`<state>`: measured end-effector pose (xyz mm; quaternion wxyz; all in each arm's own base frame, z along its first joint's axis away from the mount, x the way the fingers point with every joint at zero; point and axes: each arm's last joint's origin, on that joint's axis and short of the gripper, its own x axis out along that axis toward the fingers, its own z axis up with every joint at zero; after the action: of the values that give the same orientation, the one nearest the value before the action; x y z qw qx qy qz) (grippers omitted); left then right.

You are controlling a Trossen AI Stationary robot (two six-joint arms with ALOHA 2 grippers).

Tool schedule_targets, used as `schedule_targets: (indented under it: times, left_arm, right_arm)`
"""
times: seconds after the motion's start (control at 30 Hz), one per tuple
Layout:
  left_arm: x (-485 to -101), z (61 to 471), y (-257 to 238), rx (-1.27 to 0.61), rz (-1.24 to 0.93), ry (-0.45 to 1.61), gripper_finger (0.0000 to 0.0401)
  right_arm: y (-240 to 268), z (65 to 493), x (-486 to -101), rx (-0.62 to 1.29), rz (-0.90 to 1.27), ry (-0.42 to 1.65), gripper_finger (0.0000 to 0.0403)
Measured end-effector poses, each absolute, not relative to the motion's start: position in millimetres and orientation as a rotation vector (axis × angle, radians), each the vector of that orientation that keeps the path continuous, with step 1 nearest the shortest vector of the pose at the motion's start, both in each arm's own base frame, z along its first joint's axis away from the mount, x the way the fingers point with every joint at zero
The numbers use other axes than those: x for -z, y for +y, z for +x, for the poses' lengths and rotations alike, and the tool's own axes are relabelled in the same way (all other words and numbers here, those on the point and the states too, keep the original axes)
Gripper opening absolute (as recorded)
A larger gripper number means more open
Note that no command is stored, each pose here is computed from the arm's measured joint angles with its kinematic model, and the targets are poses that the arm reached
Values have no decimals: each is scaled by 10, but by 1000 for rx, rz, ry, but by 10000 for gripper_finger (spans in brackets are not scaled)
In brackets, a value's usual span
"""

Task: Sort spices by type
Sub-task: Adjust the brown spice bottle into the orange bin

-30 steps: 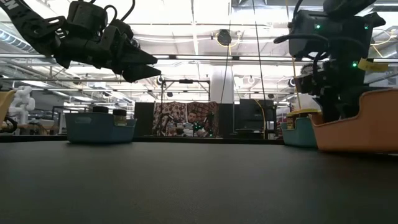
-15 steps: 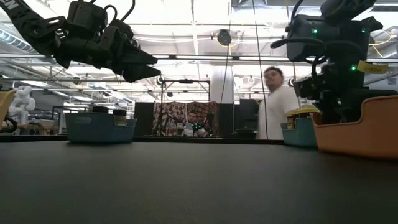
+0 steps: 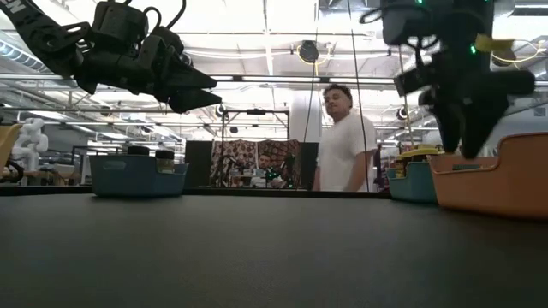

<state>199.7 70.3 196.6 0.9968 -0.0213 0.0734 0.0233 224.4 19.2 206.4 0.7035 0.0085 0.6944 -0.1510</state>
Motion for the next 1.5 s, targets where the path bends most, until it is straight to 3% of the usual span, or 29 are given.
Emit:
schedule_targets:
  times: [0.47, 0.7, 0.93, 1.5]
  left_arm:
    - [-1966, 1997, 703, -47, -45, 147, 341]
    - [-1966, 1997, 703, -47, -47, 147, 341]
    - [-1966, 1997, 703, -46, -47, 146, 341]
    - [-1966, 1996, 703, -46, -42, 146, 341]
  right_arm:
    - [263, 2535, -2650, 270, 249, 1343, 216]
    - [263, 2417, -2587, 310, 199, 1475, 205]
    - [241, 2283, -2272, 275, 187, 1596, 242]
    - [205, 2206, -1890, 256, 39, 1571, 349]
